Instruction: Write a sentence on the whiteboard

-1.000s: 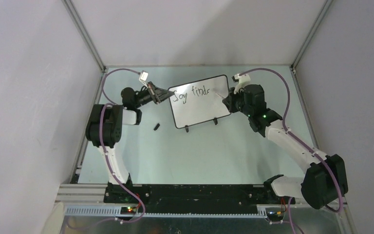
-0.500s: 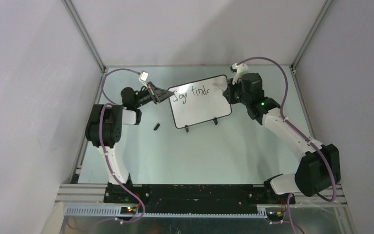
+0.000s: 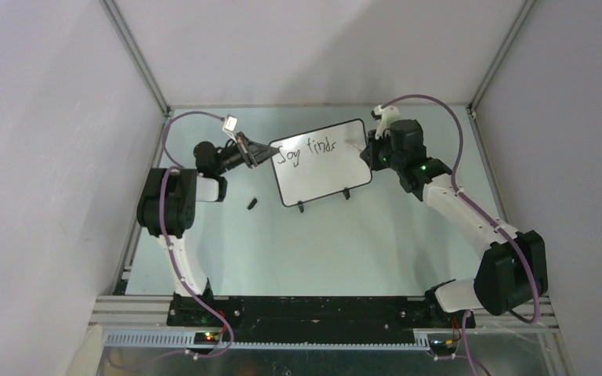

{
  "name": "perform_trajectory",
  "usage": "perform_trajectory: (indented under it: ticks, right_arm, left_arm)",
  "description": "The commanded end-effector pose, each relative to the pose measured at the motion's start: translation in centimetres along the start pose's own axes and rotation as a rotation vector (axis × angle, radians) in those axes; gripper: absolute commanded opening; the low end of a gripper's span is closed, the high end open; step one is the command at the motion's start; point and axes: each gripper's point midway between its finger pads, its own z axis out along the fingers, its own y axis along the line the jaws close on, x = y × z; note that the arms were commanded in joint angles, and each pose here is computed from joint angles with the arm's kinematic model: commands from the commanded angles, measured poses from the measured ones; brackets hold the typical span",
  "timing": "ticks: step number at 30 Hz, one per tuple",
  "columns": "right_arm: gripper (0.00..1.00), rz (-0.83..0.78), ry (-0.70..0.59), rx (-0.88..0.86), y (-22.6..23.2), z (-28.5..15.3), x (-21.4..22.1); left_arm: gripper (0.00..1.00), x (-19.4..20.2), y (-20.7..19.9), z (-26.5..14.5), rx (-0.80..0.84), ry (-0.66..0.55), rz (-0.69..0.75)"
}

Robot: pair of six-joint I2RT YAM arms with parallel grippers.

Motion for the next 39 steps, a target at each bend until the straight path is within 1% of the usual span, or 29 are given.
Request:
perform_trajectory:
  ticks: [1,8,12,15,17,18,20,21,22,24,30,39]
  right_arm:
    - [0.00,-0.013,-0.058,0.002,0.4,-0.2,-0.8]
    - [0.00,-0.013,-0.089,0.014,0.2,0.5,-1.5]
    - [0.00,-0.037,-0.141,0.025,-0.4,-0.3,-4.1]
    - [0.00,-0.054,-0.227,0.002,-0.4,-1.0,-7.2]
    - [0.00,-0.074,-0.234,-0.003,-0.6,-0.9,-8.0]
    - [0.00,-0.074,-0.229,0.001,-0.8,-0.8,-8.0]
    - [0.00,-0.058,-0.185,0.003,-1.0,-0.2,-6.5]
    - [0.00,-0.058,-0.185,-0.011,-0.7,0.0,-6.2]
    - [0.00,-0.056,-0.160,-0.012,-0.7,0.4,-4.7]
    - [0.00,-0.057,-0.158,-0.011,-0.7,0.6,-4.0]
    - [0.00,-0.054,-0.131,-0.007,-0.7,0.1,-3.3]
    - [0.00,-0.062,-0.092,-0.029,0.4,0.8,-2.1]
  left_arm:
    - [0.00,-1.0,-0.5,-0.5,0.006,-0.020,0.090]
    - [0.00,-1.0,-0.5,-0.5,0.005,-0.018,0.091]
    - [0.00,-1.1,-0.5,-0.4,0.014,-0.020,0.087]
    - [0.00,-1.1,-0.6,-0.4,0.016,-0.020,0.089]
    - [0.00,-1.1,-0.6,-0.4,0.016,-0.020,0.089]
    - [0.00,-1.1,-0.7,-0.4,0.016,-0.021,0.093]
    - [0.00,-1.0,-0.6,-0.5,0.010,-0.017,0.094]
    - [0.00,-1.0,-0.6,-0.5,0.008,-0.016,0.095]
    - [0.00,-1.0,-0.6,-0.4,0.006,-0.014,0.095]
    - [0.00,-1.0,-0.5,-0.4,0.006,-0.014,0.094]
    - [0.00,-1.0,-0.4,-0.4,0.005,-0.013,0.089]
    - [0.00,-1.0,-0.5,-0.4,0.005,-0.013,0.094]
